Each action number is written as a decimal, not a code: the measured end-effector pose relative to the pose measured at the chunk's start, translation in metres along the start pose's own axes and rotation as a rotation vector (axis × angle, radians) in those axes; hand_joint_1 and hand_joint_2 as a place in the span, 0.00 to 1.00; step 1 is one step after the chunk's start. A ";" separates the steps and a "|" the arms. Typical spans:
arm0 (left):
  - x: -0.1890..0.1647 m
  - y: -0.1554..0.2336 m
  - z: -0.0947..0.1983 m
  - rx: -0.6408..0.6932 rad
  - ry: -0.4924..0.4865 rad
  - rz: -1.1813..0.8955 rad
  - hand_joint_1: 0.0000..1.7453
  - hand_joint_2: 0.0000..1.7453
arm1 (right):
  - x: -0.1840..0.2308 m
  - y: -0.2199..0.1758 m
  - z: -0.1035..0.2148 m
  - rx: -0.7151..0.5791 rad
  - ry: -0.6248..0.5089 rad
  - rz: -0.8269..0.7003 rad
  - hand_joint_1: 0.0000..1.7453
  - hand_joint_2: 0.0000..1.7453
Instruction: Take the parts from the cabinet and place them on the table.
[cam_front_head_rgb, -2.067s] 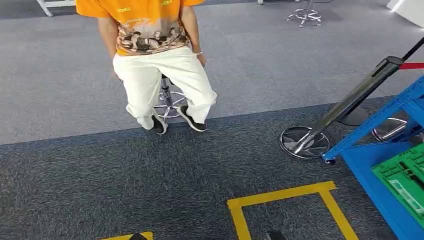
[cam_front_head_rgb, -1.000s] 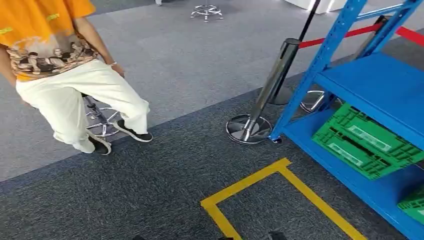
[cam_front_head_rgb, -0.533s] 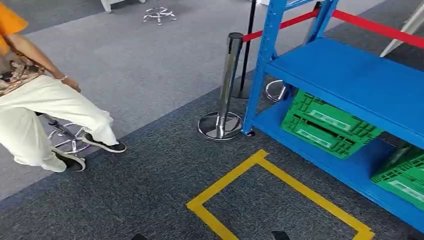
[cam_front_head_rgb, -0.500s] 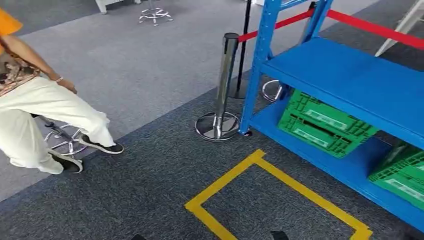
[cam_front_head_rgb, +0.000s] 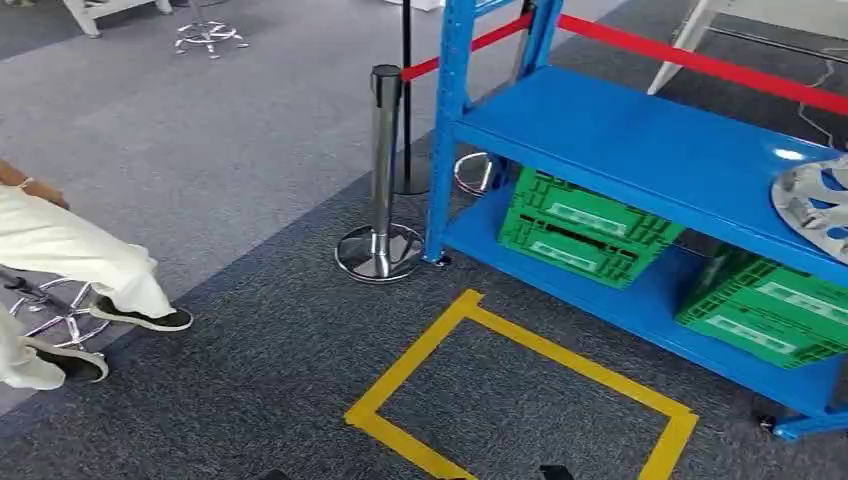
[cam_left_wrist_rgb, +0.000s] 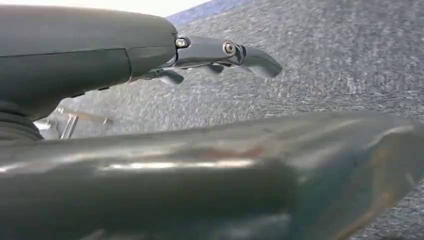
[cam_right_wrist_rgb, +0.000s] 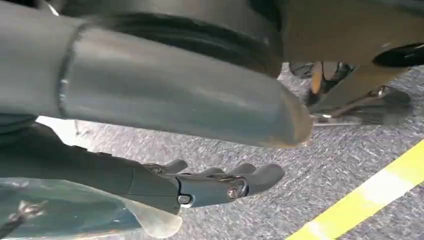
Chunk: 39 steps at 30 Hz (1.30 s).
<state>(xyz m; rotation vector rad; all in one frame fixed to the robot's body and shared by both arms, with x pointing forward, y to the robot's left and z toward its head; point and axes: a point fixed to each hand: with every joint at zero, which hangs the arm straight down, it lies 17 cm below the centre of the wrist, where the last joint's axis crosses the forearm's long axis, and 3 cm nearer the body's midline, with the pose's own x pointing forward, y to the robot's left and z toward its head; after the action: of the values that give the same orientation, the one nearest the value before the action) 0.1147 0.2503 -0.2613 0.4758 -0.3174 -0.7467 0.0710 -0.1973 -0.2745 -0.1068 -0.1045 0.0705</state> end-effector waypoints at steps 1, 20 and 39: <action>0.000 0.000 0.000 0.000 0.000 0.000 0.00 0.00 | -0.002 0.000 0.000 0.000 0.002 0.000 0.00 0.00; -0.002 0.002 -0.001 0.004 0.006 0.001 0.00 0.00 | -0.004 -0.001 0.000 -0.007 0.014 0.011 0.00 0.00; 0.000 -0.001 -0.001 -0.016 0.002 0.001 0.00 0.00 | -0.003 -0.001 0.000 -0.006 0.018 0.001 0.00 0.00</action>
<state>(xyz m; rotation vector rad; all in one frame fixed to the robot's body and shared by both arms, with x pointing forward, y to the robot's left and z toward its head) 0.1149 0.2497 -0.2623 0.4616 -0.3098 -0.7469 0.0679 -0.1987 -0.2749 -0.1136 -0.0863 0.0705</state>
